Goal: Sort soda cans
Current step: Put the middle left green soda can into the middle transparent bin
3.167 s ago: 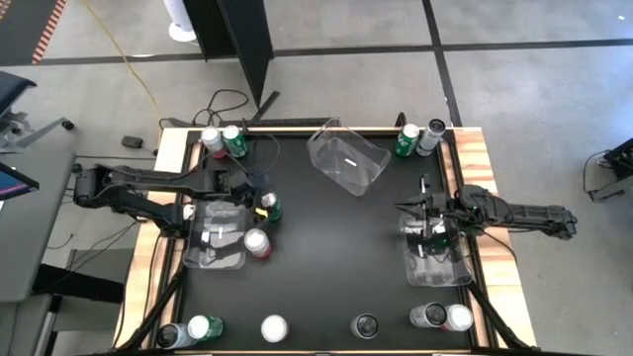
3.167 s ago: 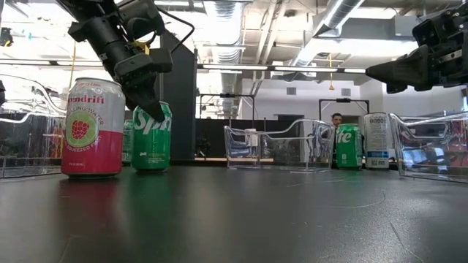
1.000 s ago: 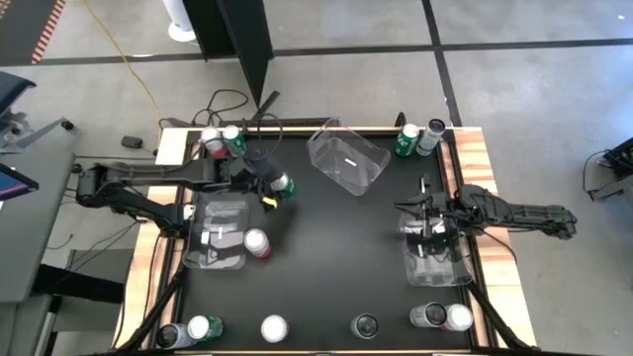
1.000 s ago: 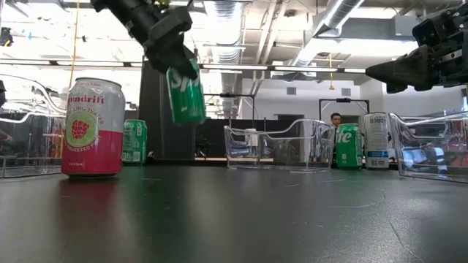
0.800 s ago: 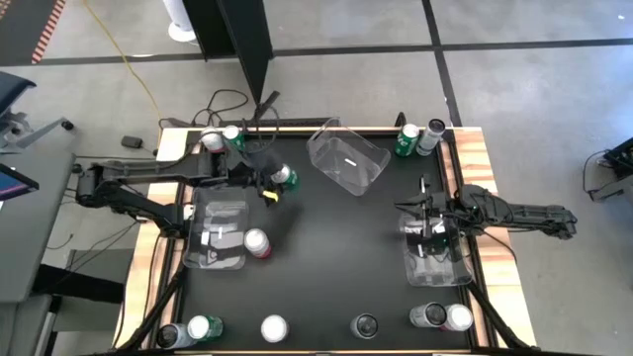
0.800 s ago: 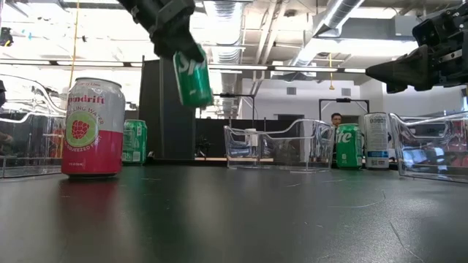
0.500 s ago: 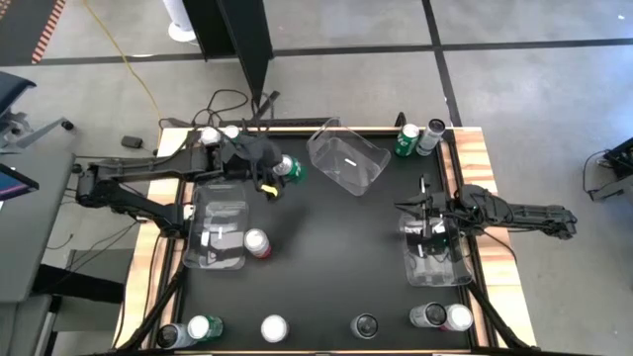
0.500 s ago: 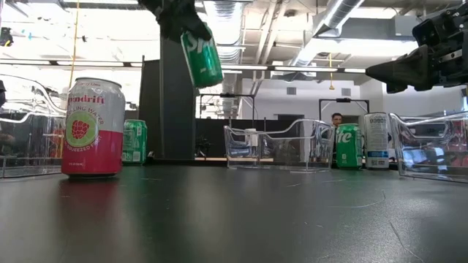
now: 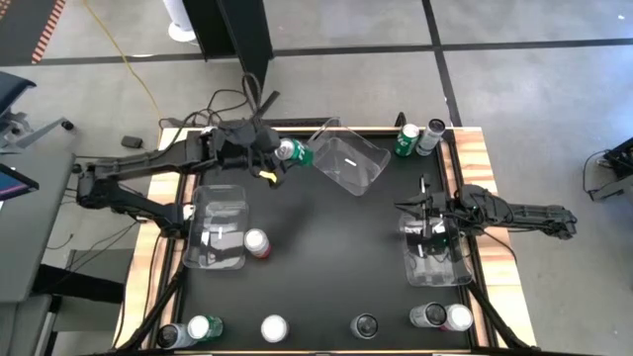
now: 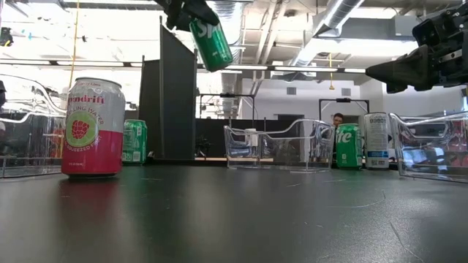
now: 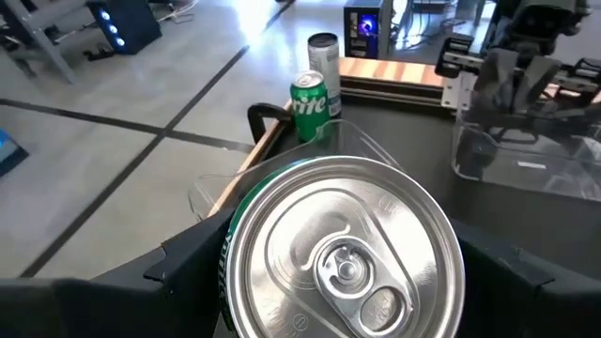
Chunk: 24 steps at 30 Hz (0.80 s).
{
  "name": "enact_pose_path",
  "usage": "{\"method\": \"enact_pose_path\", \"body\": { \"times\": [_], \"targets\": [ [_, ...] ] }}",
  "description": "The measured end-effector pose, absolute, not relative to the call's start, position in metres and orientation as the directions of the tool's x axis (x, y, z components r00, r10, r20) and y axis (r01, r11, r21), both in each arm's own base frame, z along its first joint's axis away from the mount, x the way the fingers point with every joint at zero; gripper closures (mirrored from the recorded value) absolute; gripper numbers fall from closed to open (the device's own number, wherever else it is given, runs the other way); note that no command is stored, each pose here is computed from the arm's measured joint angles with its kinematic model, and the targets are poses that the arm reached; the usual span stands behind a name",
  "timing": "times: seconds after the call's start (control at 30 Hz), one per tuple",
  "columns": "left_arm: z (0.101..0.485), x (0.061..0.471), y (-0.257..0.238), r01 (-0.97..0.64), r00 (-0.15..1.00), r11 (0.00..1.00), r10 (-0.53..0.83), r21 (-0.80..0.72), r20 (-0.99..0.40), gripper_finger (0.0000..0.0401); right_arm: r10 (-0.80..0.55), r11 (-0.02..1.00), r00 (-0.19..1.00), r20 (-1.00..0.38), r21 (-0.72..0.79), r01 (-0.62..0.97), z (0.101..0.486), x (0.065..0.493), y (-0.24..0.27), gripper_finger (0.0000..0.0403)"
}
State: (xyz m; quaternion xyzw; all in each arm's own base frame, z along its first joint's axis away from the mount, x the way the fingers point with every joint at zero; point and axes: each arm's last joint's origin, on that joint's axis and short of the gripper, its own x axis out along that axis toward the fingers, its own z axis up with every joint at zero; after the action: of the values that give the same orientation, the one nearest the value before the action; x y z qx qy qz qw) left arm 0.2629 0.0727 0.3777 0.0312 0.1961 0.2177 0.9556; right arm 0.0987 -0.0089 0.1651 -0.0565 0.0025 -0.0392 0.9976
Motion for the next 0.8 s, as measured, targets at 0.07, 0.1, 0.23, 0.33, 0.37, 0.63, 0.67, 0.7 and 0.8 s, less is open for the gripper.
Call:
{"method": "enact_pose_path", "body": {
  "times": [0.07, 0.1, 0.23, 0.33, 0.37, 0.63, 0.67, 0.7, 0.8],
  "targets": [
    [0.376, 0.265, 0.076, -0.411, 0.824, 0.9, 0.435, 0.145, -0.363, 0.0098, -0.079, 0.991, 0.997, -0.001, -0.113, 0.078, 0.165, 0.099, -0.009, 0.0358],
    [0.374, 0.268, 0.079, -0.412, 0.821, 0.9, 0.436, 0.144, -0.368, 0.0098, -0.079, 0.991, 0.997, -0.001, -0.113, 0.078, 0.165, 0.099, -0.009, 0.0358],
    [0.367, 0.279, 0.088, -0.404, 0.83, 0.905, 0.424, 0.135, -0.362, 0.0098, -0.078, 0.991, 0.997, 0.0, -0.113, 0.078, 0.165, 0.099, -0.009, 0.0358],
    [0.361, 0.289, 0.097, -0.398, 0.84, 0.909, 0.416, 0.126, -0.347, 0.0098, -0.078, 0.991, 0.997, 0.0, -0.113, 0.078, 0.165, 0.099, -0.009, 0.0358],
    [0.36, 0.294, 0.101, -0.394, 0.84, 0.911, 0.41, 0.122, -0.354, 0.0098, -0.079, 0.99, 0.997, 0.0, -0.113, 0.078, 0.165, 0.099, -0.009, 0.0358],
    [0.363, 0.346, 0.131, -0.391, 0.824, 0.909, 0.417, 0.148, -0.383, 0.0098, -0.079, 0.99, 0.997, 0.002, -0.113, 0.078, 0.165, 0.099, -0.009, 0.0358],
    [0.365, 0.352, 0.135, -0.389, 0.82, 0.909, 0.416, 0.15, -0.393, 0.0098, -0.079, 0.99, 0.997, 0.002, -0.113, 0.078, 0.165, 0.099, -0.009, 0.0358],
    [0.366, 0.359, 0.139, -0.39, 0.815, 0.909, 0.416, 0.15, -0.404, 0.0098, -0.078, 0.991, 0.997, 0.002, -0.113, 0.078, 0.165, 0.099, -0.009, 0.0358],
    [0.37, 0.379, 0.153, -0.394, 0.797, 0.906, 0.42, 0.154, -0.435, 0.0098, -0.078, 0.991, 0.997, 0.003, -0.113, 0.078, 0.165, 0.099, -0.009, 0.0358]
  ]
}}
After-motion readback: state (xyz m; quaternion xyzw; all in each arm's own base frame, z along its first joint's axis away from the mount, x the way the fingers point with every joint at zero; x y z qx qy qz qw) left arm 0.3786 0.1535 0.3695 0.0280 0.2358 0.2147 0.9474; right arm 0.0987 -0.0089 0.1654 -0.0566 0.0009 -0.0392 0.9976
